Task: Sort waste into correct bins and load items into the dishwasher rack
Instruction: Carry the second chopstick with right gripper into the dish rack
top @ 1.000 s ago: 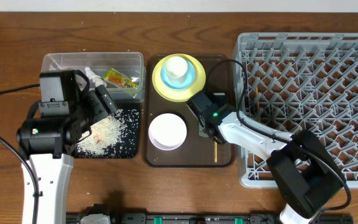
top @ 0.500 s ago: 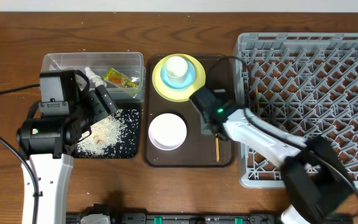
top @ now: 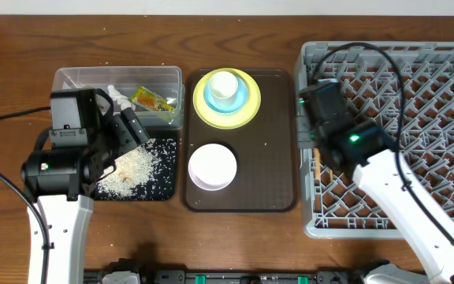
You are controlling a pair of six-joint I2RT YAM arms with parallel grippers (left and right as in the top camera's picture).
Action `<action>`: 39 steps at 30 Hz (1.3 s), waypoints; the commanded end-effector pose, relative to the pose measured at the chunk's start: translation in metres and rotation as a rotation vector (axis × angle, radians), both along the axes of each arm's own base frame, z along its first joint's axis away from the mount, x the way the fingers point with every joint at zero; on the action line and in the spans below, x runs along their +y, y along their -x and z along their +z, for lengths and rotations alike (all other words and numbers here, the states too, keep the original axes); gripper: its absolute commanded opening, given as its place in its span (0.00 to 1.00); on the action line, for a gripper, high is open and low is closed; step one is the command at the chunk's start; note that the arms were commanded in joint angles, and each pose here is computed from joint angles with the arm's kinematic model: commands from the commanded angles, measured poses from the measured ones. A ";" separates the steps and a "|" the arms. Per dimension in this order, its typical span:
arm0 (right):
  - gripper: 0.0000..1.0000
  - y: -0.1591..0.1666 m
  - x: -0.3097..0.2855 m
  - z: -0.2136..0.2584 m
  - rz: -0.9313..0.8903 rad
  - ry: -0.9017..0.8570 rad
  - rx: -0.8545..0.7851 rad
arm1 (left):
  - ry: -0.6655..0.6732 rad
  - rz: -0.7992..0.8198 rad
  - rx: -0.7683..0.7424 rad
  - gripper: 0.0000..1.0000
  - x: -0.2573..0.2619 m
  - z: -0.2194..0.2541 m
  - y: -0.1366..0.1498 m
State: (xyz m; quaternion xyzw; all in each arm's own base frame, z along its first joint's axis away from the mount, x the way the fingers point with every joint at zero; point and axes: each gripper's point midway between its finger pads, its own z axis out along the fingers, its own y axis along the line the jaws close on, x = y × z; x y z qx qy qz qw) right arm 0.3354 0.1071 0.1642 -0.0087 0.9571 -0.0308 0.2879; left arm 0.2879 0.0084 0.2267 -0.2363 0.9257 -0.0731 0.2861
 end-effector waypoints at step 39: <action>0.29 -0.011 -0.054 -0.061 0.006 0.042 0.230 | 0.006 0.003 0.009 0.91 0.000 -0.003 0.001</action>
